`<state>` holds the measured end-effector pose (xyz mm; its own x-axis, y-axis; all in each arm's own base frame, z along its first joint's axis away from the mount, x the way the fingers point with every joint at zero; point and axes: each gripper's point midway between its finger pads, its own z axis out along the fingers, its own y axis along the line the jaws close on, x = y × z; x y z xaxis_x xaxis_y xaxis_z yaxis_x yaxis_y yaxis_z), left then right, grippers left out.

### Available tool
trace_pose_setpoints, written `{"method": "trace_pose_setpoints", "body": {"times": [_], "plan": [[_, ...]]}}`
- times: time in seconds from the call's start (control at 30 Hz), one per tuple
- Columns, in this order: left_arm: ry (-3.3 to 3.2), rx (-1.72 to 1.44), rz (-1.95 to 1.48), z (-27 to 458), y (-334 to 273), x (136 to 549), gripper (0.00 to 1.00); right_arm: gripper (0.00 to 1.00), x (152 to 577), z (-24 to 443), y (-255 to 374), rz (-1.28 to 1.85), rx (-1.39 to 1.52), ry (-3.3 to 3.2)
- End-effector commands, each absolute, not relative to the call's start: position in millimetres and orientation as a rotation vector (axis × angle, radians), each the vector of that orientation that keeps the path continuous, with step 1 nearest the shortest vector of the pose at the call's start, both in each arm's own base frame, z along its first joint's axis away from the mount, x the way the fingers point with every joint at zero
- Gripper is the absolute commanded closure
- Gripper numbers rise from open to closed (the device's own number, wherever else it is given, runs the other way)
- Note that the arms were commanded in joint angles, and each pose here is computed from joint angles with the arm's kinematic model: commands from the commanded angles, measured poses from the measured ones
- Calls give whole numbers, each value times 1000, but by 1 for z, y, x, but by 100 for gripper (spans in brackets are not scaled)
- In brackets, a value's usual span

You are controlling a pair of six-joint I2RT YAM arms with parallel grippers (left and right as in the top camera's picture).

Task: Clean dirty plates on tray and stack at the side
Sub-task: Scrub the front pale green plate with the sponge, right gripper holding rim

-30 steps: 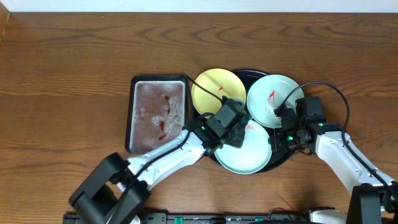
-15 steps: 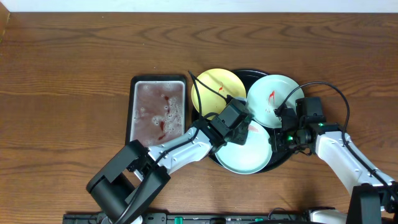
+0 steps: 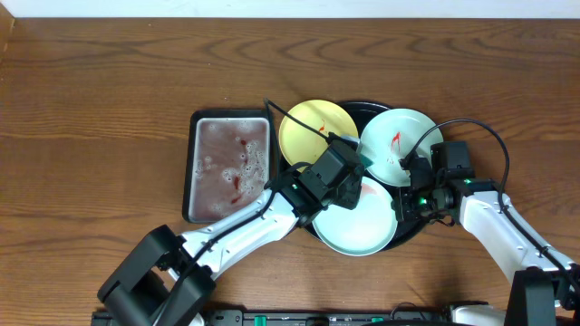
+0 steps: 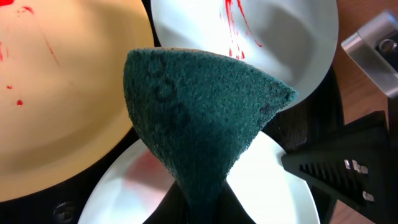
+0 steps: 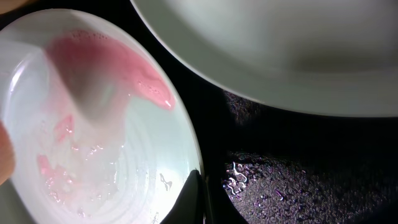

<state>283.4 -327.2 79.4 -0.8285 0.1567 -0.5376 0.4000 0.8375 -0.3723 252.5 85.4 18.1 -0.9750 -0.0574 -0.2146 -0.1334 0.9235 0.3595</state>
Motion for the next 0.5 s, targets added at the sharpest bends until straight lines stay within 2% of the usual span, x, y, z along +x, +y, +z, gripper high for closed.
{"method": "trace_pose_setpoints", "body": {"times": [0.0,0.13,0.33,0.47], "plan": [[2516,422,-615,62,-329,291,92,99,251,17,86,564,-137,2890],[2559,444,-611,38,-333,286,92,99,251,17,86,564,-137,2890],[2742,518,-669,24,-325,247,93,99,251,17,86,563,-137,2891],[2732,469,-666,53,-307,250,93,99,251,17,86,563,-137,2891]]}}
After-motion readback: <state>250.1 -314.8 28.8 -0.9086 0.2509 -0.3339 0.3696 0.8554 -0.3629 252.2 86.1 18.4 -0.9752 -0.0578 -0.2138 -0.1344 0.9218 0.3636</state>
